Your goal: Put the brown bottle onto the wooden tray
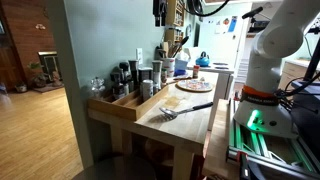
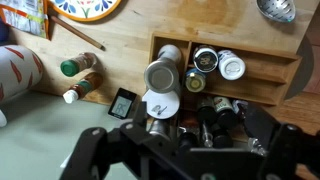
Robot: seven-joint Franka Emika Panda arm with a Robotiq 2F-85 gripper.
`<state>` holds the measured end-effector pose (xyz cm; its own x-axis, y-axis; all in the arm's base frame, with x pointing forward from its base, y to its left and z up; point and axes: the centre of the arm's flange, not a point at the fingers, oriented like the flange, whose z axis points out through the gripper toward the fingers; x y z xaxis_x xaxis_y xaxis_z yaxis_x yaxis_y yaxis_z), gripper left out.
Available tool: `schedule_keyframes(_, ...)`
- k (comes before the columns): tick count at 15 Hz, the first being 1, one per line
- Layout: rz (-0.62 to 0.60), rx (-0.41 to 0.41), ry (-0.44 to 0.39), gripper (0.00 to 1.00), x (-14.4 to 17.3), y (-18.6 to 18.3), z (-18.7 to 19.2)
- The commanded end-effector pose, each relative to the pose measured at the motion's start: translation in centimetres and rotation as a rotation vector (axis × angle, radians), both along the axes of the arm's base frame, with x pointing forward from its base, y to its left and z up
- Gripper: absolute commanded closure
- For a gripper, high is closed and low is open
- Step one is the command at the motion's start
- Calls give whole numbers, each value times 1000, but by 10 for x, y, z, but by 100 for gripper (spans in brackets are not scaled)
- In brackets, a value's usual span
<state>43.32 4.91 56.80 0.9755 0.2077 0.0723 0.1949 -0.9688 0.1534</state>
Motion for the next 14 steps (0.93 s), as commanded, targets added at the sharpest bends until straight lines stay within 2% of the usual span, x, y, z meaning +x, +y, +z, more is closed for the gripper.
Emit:
schedule_keyframes(1, 0, 0, 0, 0, 0, 0, 0)
schedule_keyframes(11, 0, 0, 0, 0, 0, 0, 0)
schedule_keyframes(14, -107, 28, 5, 0, 25, -29, -2)
